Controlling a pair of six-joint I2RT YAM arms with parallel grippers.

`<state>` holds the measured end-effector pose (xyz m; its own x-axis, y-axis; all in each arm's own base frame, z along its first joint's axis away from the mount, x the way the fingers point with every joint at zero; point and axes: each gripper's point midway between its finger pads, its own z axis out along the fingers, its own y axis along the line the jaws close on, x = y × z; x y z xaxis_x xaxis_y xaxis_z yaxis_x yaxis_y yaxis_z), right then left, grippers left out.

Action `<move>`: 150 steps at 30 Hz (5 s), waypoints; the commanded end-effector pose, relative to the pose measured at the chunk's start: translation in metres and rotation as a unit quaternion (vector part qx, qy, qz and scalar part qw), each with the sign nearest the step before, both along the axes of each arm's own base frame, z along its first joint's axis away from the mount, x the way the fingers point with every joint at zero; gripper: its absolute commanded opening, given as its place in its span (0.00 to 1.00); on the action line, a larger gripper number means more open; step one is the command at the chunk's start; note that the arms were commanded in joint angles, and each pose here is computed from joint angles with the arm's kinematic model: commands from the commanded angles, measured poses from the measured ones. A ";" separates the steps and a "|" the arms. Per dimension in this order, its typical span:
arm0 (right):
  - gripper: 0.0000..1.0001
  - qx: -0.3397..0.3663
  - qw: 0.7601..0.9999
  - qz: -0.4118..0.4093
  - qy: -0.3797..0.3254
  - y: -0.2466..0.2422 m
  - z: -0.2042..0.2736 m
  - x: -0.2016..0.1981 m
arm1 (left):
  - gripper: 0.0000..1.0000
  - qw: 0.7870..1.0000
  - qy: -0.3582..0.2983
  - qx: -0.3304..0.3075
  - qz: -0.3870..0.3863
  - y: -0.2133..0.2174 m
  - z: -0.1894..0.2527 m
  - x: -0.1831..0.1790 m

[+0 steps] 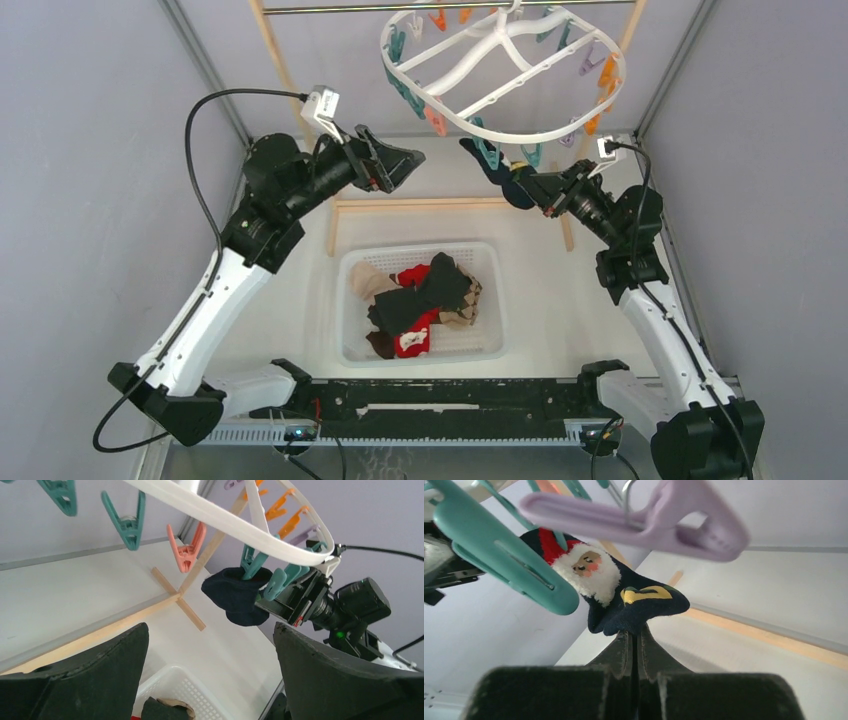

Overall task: Remove the socks clipped to the hanger
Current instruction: Remove the sock from the hanger.

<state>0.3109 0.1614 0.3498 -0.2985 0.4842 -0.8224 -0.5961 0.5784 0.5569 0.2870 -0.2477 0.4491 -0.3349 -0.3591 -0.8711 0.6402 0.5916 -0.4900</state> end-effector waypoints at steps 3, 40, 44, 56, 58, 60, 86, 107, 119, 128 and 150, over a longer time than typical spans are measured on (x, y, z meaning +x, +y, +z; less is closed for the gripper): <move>0.00 0.024 0.996 0.077 -0.031 0.023 0.024 -0.027 | 0.97 0.996 -0.058 -0.027 -0.065 -0.016 0.008 -0.011; 0.00 0.165 0.985 0.033 0.031 -0.063 0.051 0.103 | 0.96 0.997 -0.070 0.005 -0.040 -0.004 0.005 -0.011; 0.00 0.172 0.983 0.039 0.039 -0.064 0.051 0.121 | 0.96 0.997 -0.072 0.008 -0.034 -0.001 0.007 -0.011; 0.00 0.114 0.990 0.055 0.064 -0.029 0.016 0.077 | 1.00 0.997 -0.081 0.015 0.004 0.005 0.048 0.021; 0.00 0.105 0.990 0.062 0.065 -0.020 0.011 0.066 | 1.00 0.997 -0.078 0.015 -0.003 0.001 0.052 0.024; 0.00 0.096 0.991 0.067 0.064 -0.012 0.008 0.054 | 1.00 0.997 -0.074 0.011 -0.011 -0.002 0.053 0.024; 0.00 0.024 0.988 0.152 0.004 0.123 0.009 -0.064 | 1.00 1.000 -0.023 0.016 0.004 0.030 -0.053 -0.028; 0.00 -0.043 0.981 0.189 -0.007 0.172 -0.020 -0.087 | 1.00 0.998 -0.011 -0.047 -0.046 0.006 -0.047 -0.024; 0.00 -0.053 0.977 0.204 -0.022 0.191 -0.012 -0.101 | 1.00 0.999 -0.002 -0.026 -0.042 0.005 -0.061 -0.025; 0.00 -0.054 0.980 0.192 -0.023 0.188 -0.007 -0.101 | 1.00 0.997 0.003 -0.002 -0.072 -0.003 -0.068 -0.044; 0.00 -0.037 0.973 0.221 -0.053 0.190 0.013 -0.119 | 0.92 0.996 0.026 0.062 -0.065 -0.014 -0.103 -0.027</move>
